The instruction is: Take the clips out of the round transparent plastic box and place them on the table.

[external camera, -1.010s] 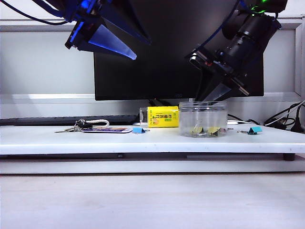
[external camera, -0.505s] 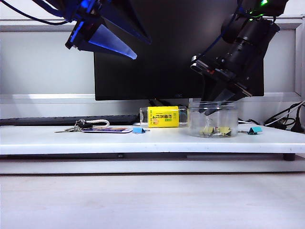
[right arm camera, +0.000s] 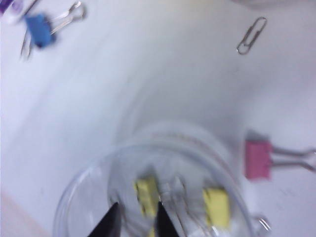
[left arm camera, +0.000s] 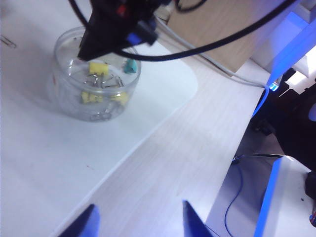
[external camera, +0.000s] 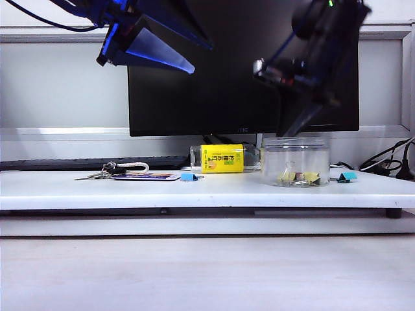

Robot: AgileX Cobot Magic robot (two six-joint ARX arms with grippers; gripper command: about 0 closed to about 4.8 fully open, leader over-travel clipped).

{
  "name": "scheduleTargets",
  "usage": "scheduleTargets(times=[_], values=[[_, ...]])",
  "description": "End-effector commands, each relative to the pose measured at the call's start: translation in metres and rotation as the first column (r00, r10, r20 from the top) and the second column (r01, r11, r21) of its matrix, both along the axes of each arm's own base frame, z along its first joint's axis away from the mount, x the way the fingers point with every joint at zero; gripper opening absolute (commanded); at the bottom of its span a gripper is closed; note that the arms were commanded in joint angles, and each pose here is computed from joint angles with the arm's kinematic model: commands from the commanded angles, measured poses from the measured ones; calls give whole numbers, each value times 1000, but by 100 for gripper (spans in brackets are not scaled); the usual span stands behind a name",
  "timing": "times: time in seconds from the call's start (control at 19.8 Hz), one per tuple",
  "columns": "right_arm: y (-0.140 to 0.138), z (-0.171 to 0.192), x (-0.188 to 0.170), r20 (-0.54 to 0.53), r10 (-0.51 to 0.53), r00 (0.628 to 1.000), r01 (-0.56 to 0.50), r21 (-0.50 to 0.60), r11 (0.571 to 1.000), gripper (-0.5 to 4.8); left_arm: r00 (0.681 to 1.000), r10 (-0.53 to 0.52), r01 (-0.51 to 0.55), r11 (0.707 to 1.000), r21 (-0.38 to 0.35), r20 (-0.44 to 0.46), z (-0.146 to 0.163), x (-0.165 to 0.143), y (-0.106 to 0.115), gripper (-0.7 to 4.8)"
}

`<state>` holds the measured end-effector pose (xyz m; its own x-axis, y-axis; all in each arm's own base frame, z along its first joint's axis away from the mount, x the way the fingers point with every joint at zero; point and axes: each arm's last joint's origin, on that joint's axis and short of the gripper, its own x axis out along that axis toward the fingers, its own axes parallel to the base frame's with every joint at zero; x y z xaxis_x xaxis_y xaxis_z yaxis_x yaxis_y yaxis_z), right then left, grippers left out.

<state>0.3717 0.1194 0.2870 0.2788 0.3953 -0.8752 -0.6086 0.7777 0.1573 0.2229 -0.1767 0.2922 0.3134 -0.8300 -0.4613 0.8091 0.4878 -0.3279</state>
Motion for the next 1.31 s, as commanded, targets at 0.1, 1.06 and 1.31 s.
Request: scheduleTargets(times=[0.1, 1.06, 1.31], values=[[3, 6, -4, -40, 91, 995, -94, -85, 992, 95, 999, -42, 42, 999, -31, 3, 4, -1, -1, 229], [8, -34, 18, -107, 93, 990, -107, -129, 986, 93, 997, -78, 78, 997, -29, -2, 2, -2, -1, 228], [9, -33, 20, -89, 94, 992, -104, -126, 987, -5, 997, -77, 77, 997, -29, -1, 2, -2, -1, 228]])
